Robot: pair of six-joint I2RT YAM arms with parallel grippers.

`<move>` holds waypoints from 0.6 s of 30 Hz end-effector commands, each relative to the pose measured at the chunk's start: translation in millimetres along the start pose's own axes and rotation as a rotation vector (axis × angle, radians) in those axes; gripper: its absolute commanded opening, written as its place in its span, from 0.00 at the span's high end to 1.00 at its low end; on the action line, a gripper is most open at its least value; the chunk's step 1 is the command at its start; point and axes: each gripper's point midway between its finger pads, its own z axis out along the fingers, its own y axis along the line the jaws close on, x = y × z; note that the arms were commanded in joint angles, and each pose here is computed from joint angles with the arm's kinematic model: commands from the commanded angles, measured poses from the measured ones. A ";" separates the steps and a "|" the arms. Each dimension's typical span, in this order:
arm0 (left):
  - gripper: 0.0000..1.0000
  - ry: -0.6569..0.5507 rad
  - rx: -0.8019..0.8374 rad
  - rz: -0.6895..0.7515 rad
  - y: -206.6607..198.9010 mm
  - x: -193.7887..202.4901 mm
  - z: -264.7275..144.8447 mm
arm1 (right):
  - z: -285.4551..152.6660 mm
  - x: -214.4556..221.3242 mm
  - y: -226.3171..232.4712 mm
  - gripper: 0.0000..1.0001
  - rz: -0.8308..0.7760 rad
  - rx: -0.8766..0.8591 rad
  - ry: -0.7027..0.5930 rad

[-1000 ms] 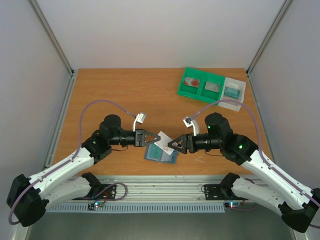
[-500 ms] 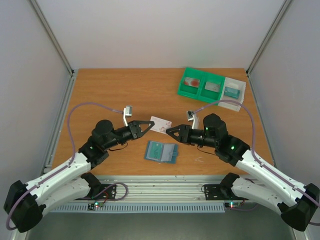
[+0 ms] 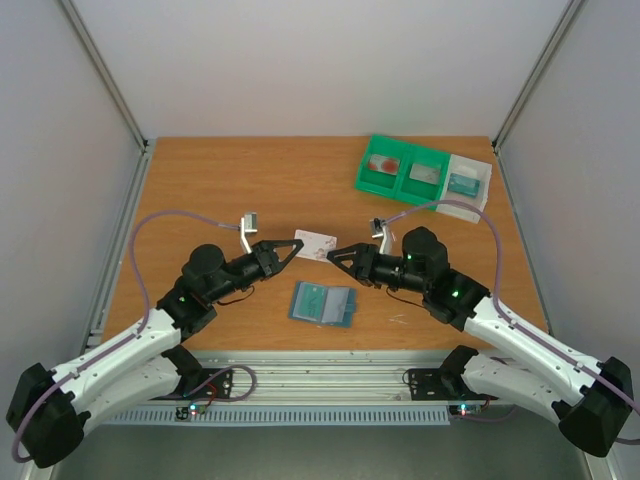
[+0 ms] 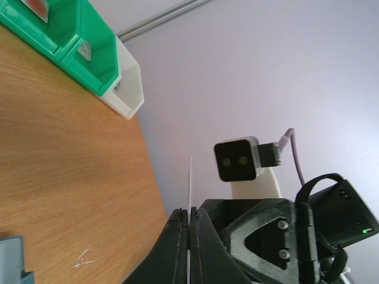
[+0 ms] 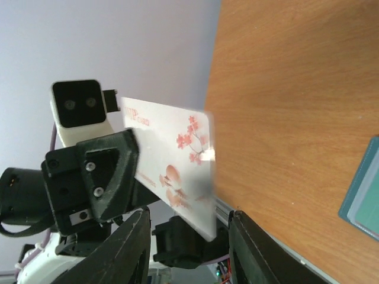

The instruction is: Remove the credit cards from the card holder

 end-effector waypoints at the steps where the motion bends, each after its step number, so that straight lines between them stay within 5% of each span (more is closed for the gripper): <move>1: 1.00 -0.069 0.083 0.009 -21.4 -14.3 -2.4 | 2.2 -3.0 -4.0 0.62 0.039 -0.005 -0.031; 6: 1.00 -0.071 0.099 0.003 -23.1 -14.1 -2.3 | 4.0 -1.2 -6.1 0.65 0.064 -0.006 -0.021; 13: 1.00 -0.054 0.116 -0.021 -22.9 -11.9 2.3 | 0.0 -1.6 -1.9 0.87 0.050 -0.025 -0.031; 18: 1.00 -0.031 0.128 -0.042 -21.7 -8.5 7.3 | -1.0 -2.8 0.0 0.87 0.046 -0.043 -0.044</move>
